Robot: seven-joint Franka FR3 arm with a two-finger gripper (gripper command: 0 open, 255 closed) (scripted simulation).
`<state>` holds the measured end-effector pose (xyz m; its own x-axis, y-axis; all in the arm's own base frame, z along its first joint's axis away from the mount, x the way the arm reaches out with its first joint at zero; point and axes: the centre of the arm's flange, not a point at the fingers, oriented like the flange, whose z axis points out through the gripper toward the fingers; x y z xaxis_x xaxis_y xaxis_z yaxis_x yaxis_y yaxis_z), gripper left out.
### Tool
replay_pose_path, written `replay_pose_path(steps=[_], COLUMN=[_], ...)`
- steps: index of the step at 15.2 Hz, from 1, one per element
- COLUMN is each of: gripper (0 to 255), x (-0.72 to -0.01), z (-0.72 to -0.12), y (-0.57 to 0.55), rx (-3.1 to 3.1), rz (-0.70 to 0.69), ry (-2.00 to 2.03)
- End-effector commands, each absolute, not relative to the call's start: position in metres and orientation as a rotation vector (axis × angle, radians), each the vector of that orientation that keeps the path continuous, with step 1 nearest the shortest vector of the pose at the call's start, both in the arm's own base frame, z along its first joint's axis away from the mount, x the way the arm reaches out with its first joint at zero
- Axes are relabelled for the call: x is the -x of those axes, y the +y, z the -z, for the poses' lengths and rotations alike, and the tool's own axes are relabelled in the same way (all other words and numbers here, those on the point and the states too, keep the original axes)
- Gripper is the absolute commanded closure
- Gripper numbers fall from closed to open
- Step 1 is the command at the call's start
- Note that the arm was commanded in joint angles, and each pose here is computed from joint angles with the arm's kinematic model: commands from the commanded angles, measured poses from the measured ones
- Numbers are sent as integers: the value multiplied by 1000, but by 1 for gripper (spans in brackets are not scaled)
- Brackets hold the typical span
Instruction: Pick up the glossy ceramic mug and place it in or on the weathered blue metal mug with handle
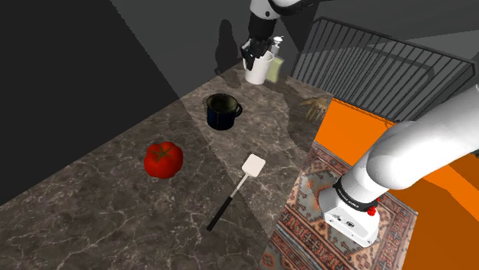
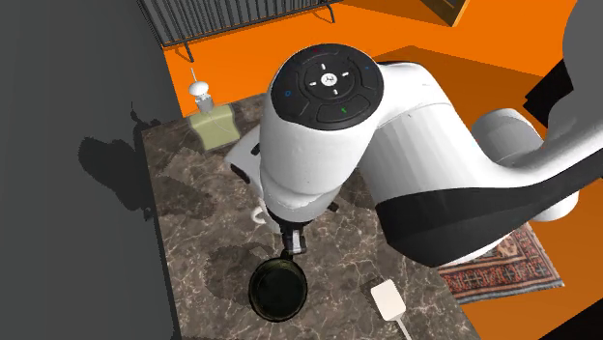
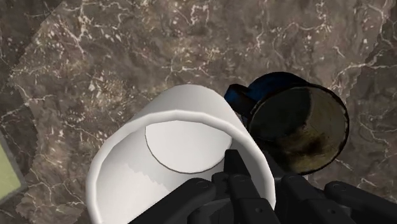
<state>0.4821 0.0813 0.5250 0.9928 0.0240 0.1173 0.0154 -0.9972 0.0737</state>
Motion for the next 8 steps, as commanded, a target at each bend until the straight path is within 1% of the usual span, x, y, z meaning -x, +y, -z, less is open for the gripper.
replay_pose_path(steps=[1,8], gripper=[255,255], x=[-494,-531], z=[-530,-541], y=[107,195], rx=[-3064,-3064], rz=[-182,-182], ry=[29,29])
